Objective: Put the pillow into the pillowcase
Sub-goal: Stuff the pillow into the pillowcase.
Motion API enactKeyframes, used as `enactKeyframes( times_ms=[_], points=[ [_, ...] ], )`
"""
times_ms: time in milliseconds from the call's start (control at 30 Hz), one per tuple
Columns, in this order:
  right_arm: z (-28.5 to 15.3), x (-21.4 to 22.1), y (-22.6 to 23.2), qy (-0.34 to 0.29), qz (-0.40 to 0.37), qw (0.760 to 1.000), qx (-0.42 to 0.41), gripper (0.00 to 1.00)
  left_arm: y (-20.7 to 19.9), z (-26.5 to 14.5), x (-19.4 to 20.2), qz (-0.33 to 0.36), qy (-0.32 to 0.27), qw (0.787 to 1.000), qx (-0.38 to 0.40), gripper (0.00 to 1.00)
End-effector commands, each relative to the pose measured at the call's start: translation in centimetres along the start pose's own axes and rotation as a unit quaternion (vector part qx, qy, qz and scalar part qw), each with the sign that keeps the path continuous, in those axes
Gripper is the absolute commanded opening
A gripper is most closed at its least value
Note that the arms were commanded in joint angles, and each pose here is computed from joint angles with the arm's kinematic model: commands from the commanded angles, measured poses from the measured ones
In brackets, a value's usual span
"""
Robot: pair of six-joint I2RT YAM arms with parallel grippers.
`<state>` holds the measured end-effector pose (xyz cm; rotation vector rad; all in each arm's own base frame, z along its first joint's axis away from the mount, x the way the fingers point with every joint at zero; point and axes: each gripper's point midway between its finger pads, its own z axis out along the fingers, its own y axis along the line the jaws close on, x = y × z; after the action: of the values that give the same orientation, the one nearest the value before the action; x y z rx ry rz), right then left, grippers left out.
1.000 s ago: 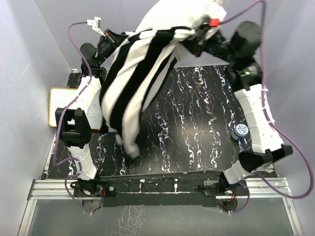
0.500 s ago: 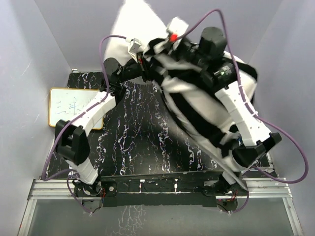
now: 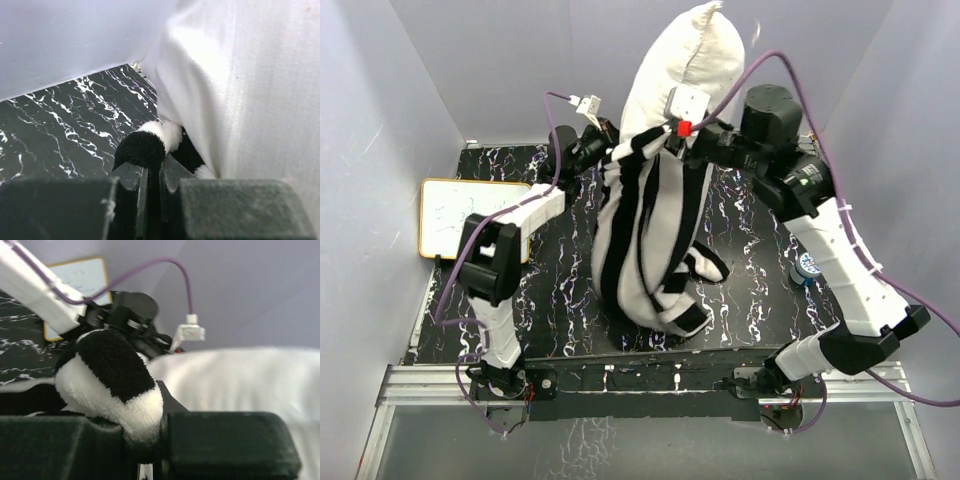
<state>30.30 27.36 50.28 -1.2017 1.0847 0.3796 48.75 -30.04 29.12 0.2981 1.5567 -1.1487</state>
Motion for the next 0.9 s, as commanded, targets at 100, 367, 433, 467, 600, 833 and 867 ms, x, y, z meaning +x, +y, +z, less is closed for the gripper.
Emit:
enactKeyframes(
  times_ms=[100, 367, 433, 467, 600, 833, 867],
  points=[
    [3.5, 1.2, 10.3, -0.017, 0.025, 0.99, -0.138, 0.08, 0.3, 5.3, -1.2, -0.023, -0.06, 0.997, 0.032, 0.0],
    [7.0, 4.1, 18.9, 0.035, 0.036, 0.979, -0.2, 0.08, -0.4, 4.9, 0.2, -0.053, -0.06, 0.995, 0.062, 0.0],
    [8.5, 4.6, 19.1, 0.041, 0.043, 0.979, -0.194, 0.08, -0.3, 4.2, 1.0, -0.064, -0.06, 0.994, 0.063, 0.0],
    [9.0, 4.5, 19.5, 0.04, 0.048, 0.978, -0.198, 0.08, -0.5, 4.0, 1.0, -0.062, -0.064, 0.994, 0.066, 0.0],
    [9.7, 1.0, 20.3, 0.01, 0.024, 0.976, -0.215, 0.08, -1.7, 3.1, -0.9, -0.052, -0.088, 0.991, 0.087, 0.0],
    [9.1, -10.4, 12.6, -0.065, -0.112, 0.986, -0.1, 0.08, -5.8, 4.3, -8.9, -0.018, -0.141, 0.979, 0.147, 0.0],
    [8.8, -11.4, 11.1, -0.069, -0.121, 0.988, -0.072, 0.08, -6.5, 4.5, -9.8, -0.015, -0.144, 0.977, 0.156, 0.0]
  ],
)
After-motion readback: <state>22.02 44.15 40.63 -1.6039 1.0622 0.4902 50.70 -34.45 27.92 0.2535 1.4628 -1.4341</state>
